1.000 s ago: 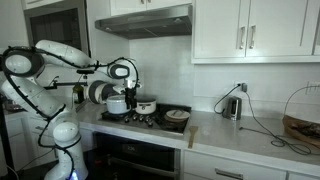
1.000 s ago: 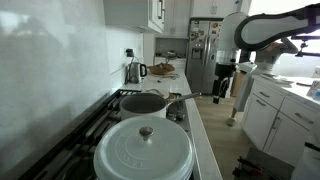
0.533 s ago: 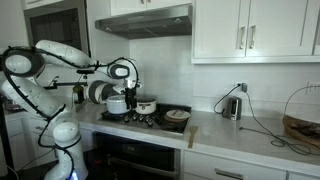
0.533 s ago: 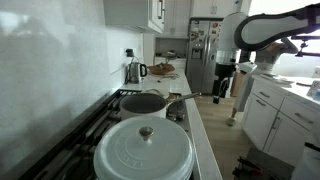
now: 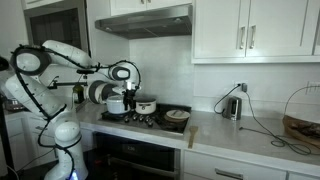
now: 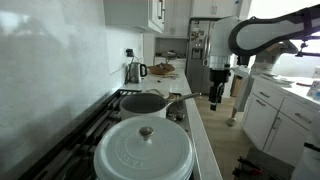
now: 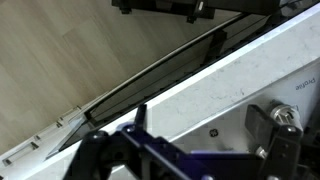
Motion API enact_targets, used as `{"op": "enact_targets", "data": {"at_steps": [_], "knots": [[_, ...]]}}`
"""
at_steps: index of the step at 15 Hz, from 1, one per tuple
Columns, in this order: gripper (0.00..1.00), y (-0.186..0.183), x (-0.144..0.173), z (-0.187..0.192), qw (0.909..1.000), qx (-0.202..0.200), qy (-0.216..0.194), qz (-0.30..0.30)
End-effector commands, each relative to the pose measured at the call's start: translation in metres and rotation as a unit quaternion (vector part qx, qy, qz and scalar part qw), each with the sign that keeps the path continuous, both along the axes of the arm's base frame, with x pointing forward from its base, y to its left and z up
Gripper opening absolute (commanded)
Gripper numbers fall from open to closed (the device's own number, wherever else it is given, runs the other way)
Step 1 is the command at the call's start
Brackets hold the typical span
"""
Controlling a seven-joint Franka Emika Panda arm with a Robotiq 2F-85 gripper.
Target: Turn on the first knob on the left side of the stove
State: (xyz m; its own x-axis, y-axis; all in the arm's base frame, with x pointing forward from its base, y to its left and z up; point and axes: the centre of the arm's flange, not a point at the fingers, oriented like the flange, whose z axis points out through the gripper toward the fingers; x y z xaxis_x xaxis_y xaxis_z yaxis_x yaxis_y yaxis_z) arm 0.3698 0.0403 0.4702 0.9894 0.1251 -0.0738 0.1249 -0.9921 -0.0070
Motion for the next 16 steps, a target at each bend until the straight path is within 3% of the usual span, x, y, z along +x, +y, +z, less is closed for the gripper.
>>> {"op": "enact_targets", "data": {"at_steps": [1,7,16], "knots": [[1.0,0.026,0.017,-0.005,0.9993,-0.004,0.009,0.036],[1.0,0.068,0.034,-0.017,0.9941,-0.008,0.027,0.105],[1.0,0.111,0.061,-0.048,0.9784,0.015,0.039,0.203]]}}
